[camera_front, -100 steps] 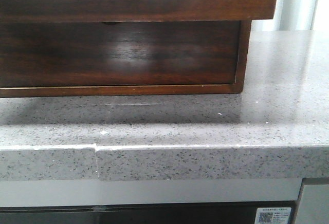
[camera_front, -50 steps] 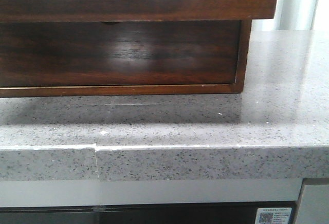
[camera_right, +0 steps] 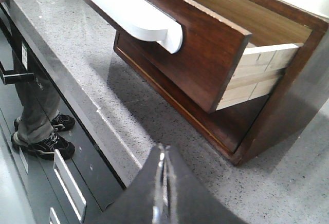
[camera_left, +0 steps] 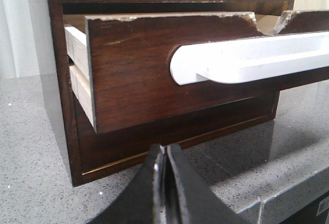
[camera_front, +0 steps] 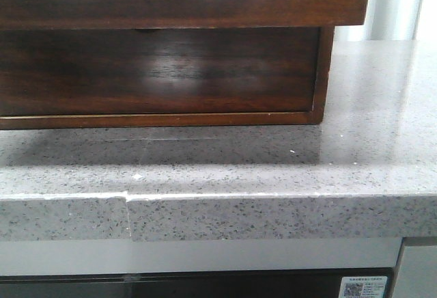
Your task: Put scissors in drawer with both arms
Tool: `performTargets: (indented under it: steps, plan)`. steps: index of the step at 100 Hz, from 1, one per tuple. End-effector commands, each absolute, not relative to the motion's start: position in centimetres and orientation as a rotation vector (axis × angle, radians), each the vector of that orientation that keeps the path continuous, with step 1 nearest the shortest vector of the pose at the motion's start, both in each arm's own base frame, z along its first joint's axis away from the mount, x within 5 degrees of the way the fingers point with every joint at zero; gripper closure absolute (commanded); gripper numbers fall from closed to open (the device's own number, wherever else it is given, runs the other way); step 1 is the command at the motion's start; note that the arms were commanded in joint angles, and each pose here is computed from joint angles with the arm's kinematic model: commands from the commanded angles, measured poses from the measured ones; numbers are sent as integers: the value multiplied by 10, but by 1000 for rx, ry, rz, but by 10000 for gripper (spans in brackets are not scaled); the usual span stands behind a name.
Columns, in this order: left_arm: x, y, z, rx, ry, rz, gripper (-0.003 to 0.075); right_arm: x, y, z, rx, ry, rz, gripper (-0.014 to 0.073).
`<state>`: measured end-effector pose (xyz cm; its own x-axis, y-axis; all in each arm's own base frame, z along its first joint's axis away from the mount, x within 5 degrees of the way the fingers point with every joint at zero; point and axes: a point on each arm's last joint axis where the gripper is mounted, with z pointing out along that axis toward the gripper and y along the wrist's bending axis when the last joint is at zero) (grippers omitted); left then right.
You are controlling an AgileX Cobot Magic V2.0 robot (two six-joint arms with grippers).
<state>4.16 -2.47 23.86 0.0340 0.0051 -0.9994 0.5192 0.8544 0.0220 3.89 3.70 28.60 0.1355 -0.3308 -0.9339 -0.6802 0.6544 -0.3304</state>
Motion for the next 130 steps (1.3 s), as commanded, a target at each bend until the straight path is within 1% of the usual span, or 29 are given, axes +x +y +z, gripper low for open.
performTargets:
  steps: [1, 16, 33, 51, 54, 57, 73, 88, 104, 119, 130]
  plan:
    - [36, -22, 257, 393, 1364, -457, 742, 39, 37, 301, -837, 1381, 328, 636]
    - [36, -22, 255, 396, 1369, -455, 742, 39, 37, 301, -837, 1381, 328, 636]
    - [42, -25, 233, 409, 1435, -439, 742, 39, 37, 301, -837, 1381, 328, 636]
    - [50, -23, 202, 344, 1532, -335, 742, 39, 37, 301, -837, 1381, 328, 636]
    - [51, -22, 200, 324, 1528, -318, 742, 39, 37, 301, -837, 1381, 328, 636]
    - [51, -20, 198, 305, 1558, -291, 742, 39, 37, 301, -837, 1381, 328, 636]
    - [53, -14, 202, 199, 1525, -194, 742, 39, 37, 301, -836, 1379, 328, 636]
    - [54, -8, 203, 114, 1530, -117, 742, 39, 37, 301, -836, 1379, 328, 636]
    - [55, -3, 202, -8, 1535, -103, 742, 39, 37, 301, -836, 1379, 328, 636]
    - [55, -2, 201, -29, 1541, -81, 742, 39, 37, 301, -836, 1379, 328, 636]
    - [55, -2, 197, -28, 1590, -78, 742, 39, 37, 301, -836, 1379, 328, 636]
